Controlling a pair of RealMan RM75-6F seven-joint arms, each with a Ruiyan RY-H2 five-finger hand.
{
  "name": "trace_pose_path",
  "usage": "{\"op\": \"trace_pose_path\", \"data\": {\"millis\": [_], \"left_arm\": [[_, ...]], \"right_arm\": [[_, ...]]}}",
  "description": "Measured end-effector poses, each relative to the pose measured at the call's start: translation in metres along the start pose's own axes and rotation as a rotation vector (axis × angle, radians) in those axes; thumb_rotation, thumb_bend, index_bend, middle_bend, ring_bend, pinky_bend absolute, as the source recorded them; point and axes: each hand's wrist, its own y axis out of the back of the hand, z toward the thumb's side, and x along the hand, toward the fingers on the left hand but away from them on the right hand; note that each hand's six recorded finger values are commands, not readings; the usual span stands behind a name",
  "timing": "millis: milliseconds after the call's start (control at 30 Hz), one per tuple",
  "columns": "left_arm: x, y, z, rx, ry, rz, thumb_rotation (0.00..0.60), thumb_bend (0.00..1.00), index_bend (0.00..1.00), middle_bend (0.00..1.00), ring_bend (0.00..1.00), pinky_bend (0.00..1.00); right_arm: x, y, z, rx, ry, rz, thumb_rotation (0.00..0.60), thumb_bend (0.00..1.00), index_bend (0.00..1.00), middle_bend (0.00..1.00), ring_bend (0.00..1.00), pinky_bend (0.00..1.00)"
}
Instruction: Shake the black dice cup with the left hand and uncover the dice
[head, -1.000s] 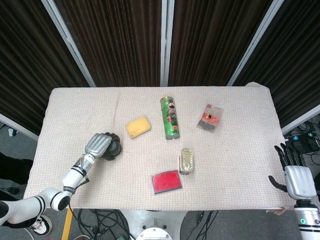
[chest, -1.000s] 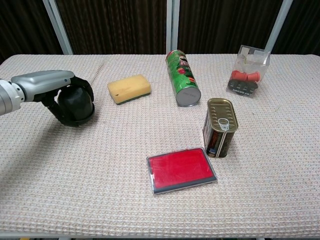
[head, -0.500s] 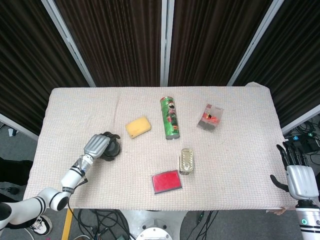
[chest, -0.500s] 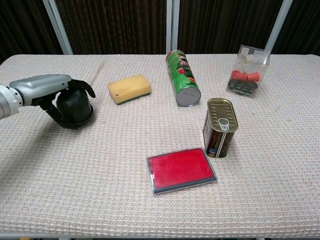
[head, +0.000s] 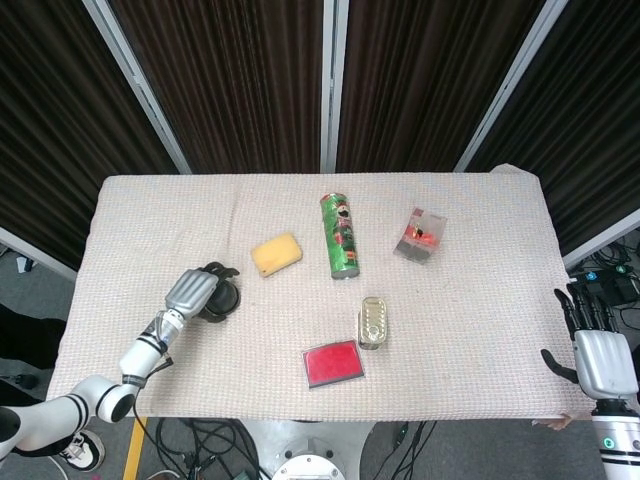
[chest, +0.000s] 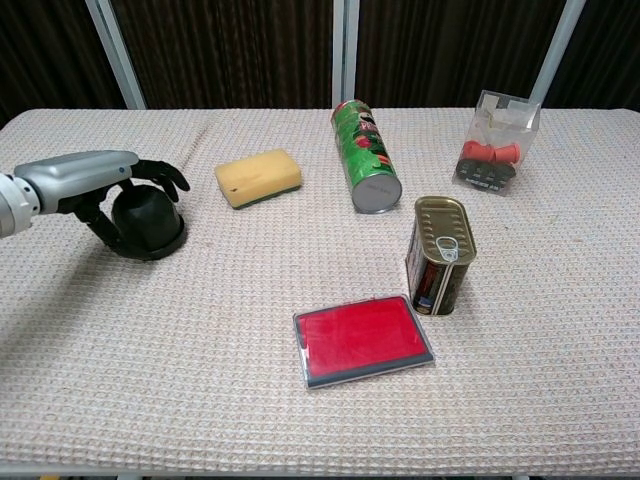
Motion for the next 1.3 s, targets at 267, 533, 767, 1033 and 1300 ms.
{"op": "trace_pose_path", "data": {"millis": [267,533,767,1033,1300], "left_arm": [[-0.004,0.008,0.0,0.005,-0.005,0.015,0.6,0.12,0.19,0.23,0.14,0.35],[-0.007,0.017,-0.007,0.02,0.015,0.014,0.6,0.12,0.19,0.27,0.19,0.43],[-0.007,0.016,-0.003,0.025,0.006,0.005,0.6,0.12,0.2,0.35,0.25,0.47],[-0.003,0.019,0.001,0.012,0.001,0.016,0.6,0.13,0.28,0.38,0.27,0.47],[-0.004,0.026,0.003,0.013,-0.001,0.027,0.6,0.13,0.3,0.39,0.27,0.47]], "right_arm": [[0.0,0.0,-0.001,-0.002,-0.003,0.0,0.6,0.13,0.0,0.0,0.0,0.0],[0.0,-0.004,-0.002,-0.006,-0.004,0.008,0.6,0.14,0.0,0.0,0.0,0.0],[-0.001,-0.004,-0.004,-0.009,-0.008,0.007,0.6,0.14,0.0,0.0,0.0,0.0],[-0.001,-0.006,-0.006,-0.011,-0.016,0.014,0.6,0.14,0.0,0.0,0.0,0.0],[-0.002,-0.006,-0.007,-0.012,-0.018,0.015,0.6,0.13,0.0,0.0,0.0,0.0]]}}
